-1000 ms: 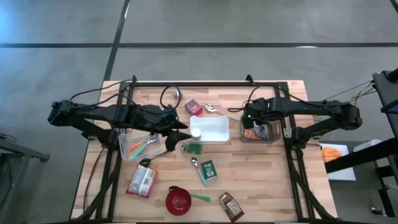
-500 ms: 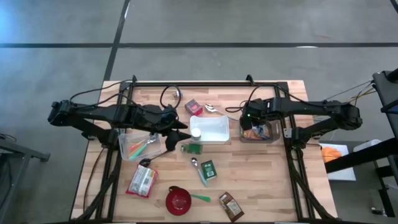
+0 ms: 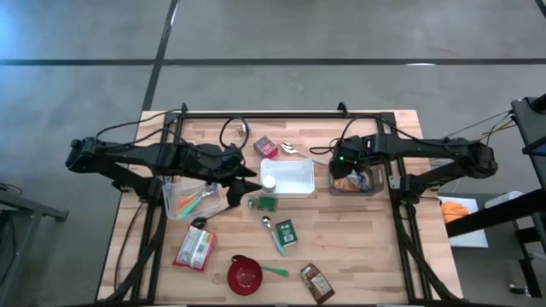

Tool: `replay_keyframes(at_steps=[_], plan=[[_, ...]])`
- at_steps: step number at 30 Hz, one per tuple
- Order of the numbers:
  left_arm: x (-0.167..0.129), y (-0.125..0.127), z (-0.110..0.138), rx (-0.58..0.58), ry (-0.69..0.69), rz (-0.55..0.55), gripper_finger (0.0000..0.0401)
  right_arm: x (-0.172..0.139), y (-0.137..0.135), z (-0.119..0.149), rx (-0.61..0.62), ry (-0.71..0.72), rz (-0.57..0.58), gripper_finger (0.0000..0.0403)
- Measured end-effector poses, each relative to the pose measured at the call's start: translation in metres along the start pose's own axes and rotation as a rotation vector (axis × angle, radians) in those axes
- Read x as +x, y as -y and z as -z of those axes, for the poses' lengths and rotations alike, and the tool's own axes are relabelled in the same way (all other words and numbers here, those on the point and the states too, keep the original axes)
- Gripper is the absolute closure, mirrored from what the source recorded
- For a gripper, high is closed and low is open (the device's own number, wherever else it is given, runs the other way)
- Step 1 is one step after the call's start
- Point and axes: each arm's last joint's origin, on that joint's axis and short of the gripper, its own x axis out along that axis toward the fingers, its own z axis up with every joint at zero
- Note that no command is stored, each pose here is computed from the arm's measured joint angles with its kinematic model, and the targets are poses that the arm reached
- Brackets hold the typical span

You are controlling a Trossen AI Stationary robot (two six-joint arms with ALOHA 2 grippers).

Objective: Pick & Place Food Item
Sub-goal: Put the blue noodle pack into the black bin, then put the orange seasoning pack into the white bin

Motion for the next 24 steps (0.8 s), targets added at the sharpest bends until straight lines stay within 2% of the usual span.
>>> replay_keyframes(at_steps=[5, 16, 21, 24], plan=[[0.0, 0.0, 0.0, 0.0, 0.0, 0.0, 0.0132, -0.002, 0.001, 0.0, 0.001, 0.001, -0.007, 0.0194], [0.0, 0.0, 0.0, 0.001, -0.003, -0.002, 0.0132, -0.007, -0.002, -0.003, 0.028, 0.007, -0.026, 0.0193], [0.0, 0.0, 0.0, 0.0, -0.003, -0.002, 0.0132, -0.019, -0.005, -0.008, 0.028, 0.034, -0.062, 0.0193], [0.0, 0.0, 0.001, -0.011, -0.019, 0.003, 0.0132, -0.036, -0.011, -0.01, -0.01, 0.064, -0.123, 0.0193]])
